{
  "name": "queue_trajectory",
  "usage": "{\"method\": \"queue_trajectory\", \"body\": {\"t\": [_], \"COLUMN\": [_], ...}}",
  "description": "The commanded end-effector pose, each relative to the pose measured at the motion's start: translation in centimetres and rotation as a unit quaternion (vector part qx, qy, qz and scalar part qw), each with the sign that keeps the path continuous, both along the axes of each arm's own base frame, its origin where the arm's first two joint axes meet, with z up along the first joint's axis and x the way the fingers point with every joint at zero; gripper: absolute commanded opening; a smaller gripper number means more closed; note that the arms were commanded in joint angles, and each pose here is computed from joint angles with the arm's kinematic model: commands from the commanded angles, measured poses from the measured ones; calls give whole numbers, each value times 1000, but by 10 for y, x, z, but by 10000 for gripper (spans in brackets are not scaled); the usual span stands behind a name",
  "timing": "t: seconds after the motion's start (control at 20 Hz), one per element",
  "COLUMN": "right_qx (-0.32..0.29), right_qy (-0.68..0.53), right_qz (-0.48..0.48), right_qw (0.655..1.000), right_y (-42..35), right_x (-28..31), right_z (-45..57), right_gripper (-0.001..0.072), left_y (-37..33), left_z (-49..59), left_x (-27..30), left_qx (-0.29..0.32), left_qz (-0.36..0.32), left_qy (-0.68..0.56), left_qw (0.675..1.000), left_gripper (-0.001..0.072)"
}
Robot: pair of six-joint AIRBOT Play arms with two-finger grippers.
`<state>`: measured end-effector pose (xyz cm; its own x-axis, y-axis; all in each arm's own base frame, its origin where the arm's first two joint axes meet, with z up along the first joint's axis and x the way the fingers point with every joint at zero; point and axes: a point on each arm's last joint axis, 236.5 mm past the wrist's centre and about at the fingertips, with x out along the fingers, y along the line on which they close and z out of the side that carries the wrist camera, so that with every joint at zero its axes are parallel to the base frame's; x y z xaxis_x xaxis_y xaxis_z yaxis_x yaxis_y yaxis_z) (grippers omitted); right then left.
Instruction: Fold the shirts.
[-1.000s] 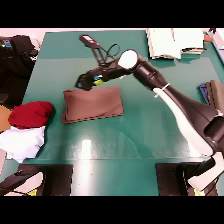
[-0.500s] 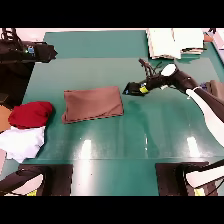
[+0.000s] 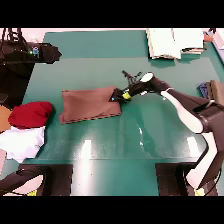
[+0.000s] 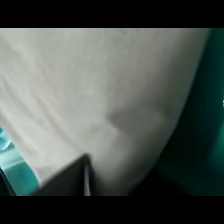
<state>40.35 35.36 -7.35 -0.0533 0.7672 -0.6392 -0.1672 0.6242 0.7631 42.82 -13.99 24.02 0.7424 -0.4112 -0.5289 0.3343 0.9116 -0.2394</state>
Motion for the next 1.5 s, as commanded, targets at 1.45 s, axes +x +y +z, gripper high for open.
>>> {"method": "queue_trajectory", "body": {"t": [1.45], "right_qx": [-216], "right_qy": [-285], "right_qz": [-495], "right_qw": [792], "right_y": [-634], "right_x": [61], "right_z": [258], "right_gripper": [20], "left_y": [-111], "left_z": [4], "left_x": [-51], "left_qx": [-35], "left_qz": [-117], "left_qy": [13], "left_qw": [992], "left_gripper": [21]}}
